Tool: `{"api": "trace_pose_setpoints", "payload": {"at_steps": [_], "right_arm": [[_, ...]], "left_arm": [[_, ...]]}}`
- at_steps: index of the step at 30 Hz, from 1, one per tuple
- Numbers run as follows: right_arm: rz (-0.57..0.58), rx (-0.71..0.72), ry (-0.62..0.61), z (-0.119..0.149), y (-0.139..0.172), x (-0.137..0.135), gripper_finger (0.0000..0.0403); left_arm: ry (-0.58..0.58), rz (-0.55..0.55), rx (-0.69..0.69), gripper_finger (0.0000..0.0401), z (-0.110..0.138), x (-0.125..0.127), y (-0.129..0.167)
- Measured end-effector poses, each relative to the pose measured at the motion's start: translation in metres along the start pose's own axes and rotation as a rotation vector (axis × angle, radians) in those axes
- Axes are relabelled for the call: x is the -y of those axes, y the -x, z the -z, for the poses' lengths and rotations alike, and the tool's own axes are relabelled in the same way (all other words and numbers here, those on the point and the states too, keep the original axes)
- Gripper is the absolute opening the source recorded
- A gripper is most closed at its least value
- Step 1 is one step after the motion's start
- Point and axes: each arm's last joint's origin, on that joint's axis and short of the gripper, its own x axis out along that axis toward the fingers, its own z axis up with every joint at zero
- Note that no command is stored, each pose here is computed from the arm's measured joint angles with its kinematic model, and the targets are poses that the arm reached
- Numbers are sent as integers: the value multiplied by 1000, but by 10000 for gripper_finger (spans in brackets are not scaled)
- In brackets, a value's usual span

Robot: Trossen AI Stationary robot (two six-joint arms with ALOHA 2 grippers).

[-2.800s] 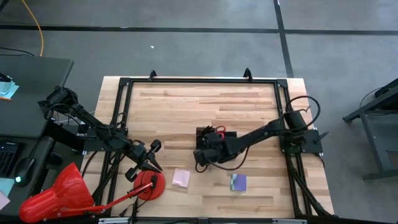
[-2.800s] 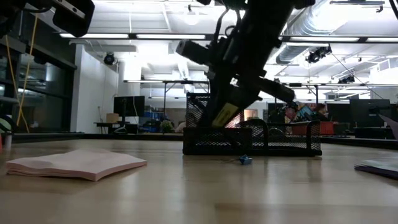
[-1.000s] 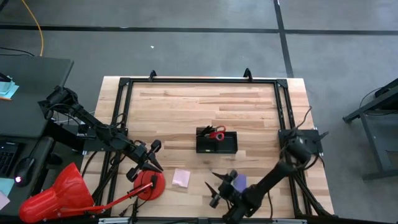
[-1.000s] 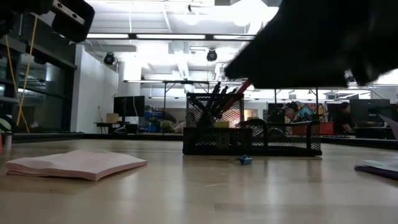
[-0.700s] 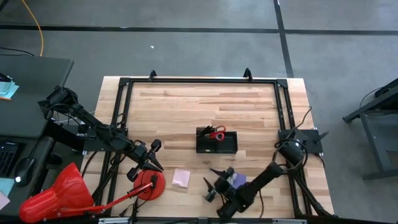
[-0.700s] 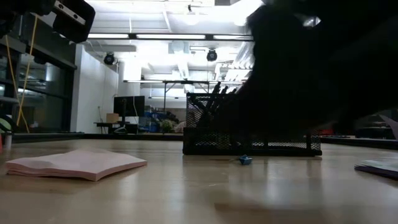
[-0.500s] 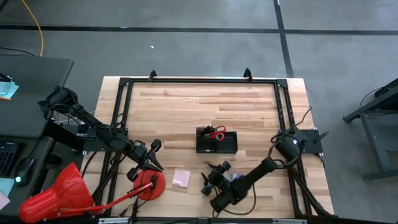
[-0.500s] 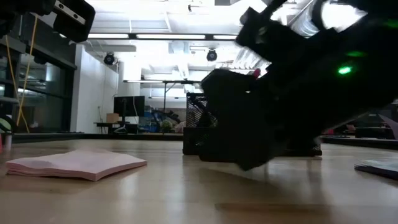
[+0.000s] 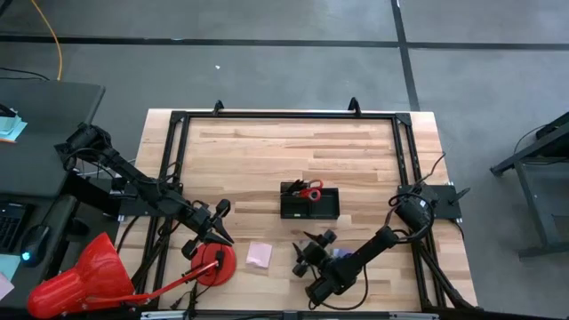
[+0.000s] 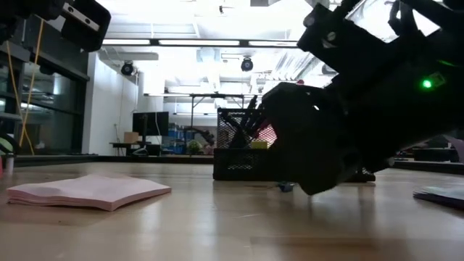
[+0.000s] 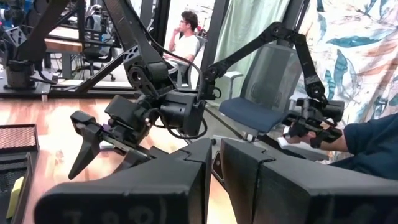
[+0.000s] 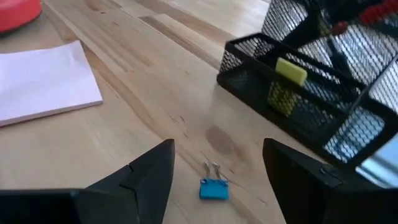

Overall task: Pick and place office supplies into organizer
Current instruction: Put the blue binder clip into the black desk organizer

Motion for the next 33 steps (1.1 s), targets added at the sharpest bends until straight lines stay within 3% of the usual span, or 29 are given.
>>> {"api": "trace_pose_setpoints", "payload": {"at_steps": [19,33], "right_arm": [[18,-98,-136,10,-5,4,233],[17,-110,-155,10,-7,3,125]], "left_arm": [[1,2,8,28,-1,0,0],[0,2,7,28,-1,0,0]]}}
